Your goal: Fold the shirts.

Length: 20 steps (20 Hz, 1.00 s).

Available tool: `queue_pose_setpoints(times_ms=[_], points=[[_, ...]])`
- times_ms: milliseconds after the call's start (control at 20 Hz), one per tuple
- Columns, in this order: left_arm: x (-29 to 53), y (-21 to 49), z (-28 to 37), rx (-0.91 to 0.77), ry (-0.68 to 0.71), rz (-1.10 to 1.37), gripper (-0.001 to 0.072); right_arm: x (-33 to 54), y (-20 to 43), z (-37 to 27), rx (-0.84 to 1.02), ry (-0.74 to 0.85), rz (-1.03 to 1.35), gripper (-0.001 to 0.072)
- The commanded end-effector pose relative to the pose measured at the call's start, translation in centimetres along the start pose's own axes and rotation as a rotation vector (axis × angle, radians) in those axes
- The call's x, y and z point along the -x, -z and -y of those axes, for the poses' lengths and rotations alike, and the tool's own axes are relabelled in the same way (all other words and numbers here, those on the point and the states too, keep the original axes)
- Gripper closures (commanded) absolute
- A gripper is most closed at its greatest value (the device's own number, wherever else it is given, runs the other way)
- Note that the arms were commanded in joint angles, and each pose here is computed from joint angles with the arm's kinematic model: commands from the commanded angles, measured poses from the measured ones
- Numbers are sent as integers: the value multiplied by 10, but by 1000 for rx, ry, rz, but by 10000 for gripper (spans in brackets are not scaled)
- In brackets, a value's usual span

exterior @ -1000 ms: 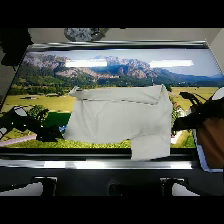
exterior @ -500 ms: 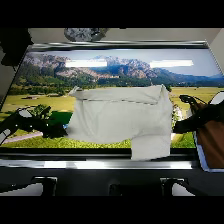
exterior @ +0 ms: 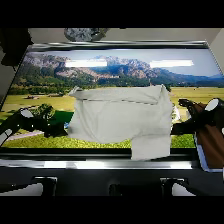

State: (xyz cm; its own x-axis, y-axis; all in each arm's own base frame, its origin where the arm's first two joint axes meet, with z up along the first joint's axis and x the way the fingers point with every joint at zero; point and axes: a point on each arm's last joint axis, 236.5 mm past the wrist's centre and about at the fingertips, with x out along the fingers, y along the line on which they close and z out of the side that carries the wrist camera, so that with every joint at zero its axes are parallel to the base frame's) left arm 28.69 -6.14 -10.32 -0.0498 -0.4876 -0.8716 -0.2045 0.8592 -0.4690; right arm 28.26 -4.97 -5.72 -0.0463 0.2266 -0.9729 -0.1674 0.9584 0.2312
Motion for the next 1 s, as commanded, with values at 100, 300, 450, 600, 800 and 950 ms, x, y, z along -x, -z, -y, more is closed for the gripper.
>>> queue_pose_setpoints(times_ms=[100, 300, 450, 600, 800, 950], points=[[3, 2, 4, -25, 7, 0, 675, -35, -8, 4, -68, -33, 3, 201], [4, 0, 4, -37, 5, 7, 676, -57, -24, -9, -124, -139, 23, 341], [21, -21, 11, -122, 2, 69, 678, -53, -30, -4, -112, -126, 34, 660], [99, -71, 51, -247, -14, 303, 680, 29, -74, 1, 74, -36, 198, 660], [344, -88, 168, -474, -60, 997, 680, 325, -137, -29, 285, 406, 894, 660], [549, 27, 249, -606, -84, 1621, 679, 550, -46, -118, 407, 809, 1436, 660]])
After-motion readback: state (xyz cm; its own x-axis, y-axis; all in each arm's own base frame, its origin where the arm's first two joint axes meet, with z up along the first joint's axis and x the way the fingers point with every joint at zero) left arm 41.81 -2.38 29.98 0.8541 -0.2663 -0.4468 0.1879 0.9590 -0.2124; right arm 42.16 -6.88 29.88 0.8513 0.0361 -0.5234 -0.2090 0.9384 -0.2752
